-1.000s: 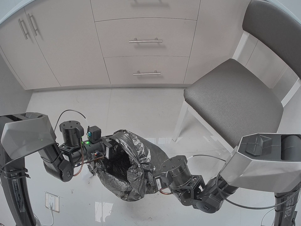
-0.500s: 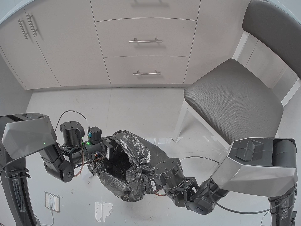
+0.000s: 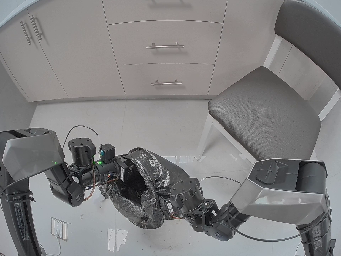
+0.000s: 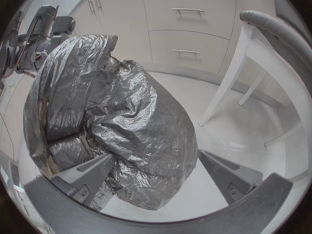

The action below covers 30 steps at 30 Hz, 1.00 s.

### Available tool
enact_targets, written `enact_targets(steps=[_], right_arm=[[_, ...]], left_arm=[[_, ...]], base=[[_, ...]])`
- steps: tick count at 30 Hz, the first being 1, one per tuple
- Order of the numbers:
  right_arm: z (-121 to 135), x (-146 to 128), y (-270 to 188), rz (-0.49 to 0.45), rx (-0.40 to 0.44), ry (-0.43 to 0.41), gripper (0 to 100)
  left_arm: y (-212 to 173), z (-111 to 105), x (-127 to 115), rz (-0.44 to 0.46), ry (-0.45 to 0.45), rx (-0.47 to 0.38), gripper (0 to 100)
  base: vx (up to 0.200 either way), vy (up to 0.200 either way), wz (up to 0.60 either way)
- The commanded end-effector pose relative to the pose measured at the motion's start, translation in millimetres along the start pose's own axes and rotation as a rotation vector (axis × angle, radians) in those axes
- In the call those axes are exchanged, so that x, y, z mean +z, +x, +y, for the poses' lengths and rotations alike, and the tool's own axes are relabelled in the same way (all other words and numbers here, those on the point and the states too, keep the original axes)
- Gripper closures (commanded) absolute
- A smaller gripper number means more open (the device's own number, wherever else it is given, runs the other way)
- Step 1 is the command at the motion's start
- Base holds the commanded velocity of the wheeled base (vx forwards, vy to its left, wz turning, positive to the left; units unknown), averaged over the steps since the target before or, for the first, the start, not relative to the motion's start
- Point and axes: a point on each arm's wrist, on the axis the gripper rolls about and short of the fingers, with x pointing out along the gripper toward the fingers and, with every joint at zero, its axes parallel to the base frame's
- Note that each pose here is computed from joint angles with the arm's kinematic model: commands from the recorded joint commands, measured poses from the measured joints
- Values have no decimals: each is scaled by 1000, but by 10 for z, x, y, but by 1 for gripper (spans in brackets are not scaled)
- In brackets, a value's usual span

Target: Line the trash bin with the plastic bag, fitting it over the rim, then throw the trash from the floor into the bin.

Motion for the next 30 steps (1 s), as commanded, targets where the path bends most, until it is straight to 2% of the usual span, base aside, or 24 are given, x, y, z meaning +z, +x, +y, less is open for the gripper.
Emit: enact_targets(steps=[1, 2, 6, 20, 30], right_arm=[[11, -7, 26, -2, 0, 3, 0], [7, -2, 30, -3, 0, 4, 100], [14, 30, 45, -8, 31, 16, 100], [63, 58, 68, -20, 48, 21, 100], [187, 107, 71, -42, 74, 25, 100]], left_arm=[[5, 1, -3, 0, 0, 0, 100], [3, 0, -6, 1, 0, 0, 100], [4, 0, -11, 3, -1, 0, 100], [5, 1, -3, 0, 0, 2, 100], [5, 2, -1, -1, 1, 2, 100]], base=[[0, 0, 0], [0, 0, 0], [0, 0, 0], [0, 0, 0], [0, 0, 0]])
